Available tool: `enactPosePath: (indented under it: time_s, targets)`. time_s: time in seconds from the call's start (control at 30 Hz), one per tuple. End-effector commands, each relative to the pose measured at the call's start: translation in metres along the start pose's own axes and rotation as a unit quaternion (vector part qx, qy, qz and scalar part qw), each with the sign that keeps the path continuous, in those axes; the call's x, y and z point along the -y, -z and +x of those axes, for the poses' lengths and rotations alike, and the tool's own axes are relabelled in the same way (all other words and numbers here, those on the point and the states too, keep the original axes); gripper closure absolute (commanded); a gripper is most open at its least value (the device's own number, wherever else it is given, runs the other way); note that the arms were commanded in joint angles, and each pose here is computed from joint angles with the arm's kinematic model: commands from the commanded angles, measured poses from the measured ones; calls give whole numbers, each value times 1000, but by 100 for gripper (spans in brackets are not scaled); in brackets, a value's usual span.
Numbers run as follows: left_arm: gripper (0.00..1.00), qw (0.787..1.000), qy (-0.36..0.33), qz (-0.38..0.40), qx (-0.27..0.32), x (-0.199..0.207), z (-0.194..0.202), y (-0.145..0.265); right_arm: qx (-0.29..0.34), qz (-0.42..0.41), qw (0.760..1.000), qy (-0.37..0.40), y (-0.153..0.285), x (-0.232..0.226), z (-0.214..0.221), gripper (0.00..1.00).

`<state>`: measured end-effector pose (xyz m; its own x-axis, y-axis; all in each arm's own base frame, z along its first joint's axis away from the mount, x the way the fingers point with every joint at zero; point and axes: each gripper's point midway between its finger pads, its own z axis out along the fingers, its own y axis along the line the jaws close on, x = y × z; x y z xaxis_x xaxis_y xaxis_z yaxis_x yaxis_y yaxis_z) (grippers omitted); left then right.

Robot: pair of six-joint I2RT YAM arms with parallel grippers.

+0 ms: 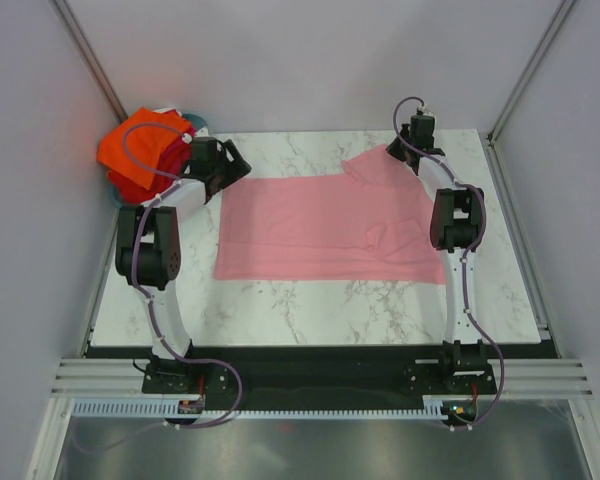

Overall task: Fold and stack the t-shirts
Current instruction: Fold the tshirt

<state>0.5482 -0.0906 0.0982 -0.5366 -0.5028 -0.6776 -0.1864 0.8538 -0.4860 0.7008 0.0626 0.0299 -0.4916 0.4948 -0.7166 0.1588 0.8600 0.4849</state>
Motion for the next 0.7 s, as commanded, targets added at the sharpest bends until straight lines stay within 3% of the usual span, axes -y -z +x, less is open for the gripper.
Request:
enactPosePath:
  time_s: [0.0,0.07,0.23,0.43,0.67]
  targets:
    - [14,999,-28,-18,15,-7,-11,1,-44,21,999,12,5,10,26,95]
    - [14,999,-29,-18,14,-8,-9,0,-41,25,999,12,7,10,23,100]
    - [16,998,-33,-41,17,-20,-7,-8,-18,38,999,17,16,10,4,100]
    - [28,996,-41,-82,-1,-38,4,-22,-9,28,1000,1,23,11,-3,100]
    - [30,990,-61,-128,17,-46,-14,-30,-1,20,1000,-8,27,10,-11,100]
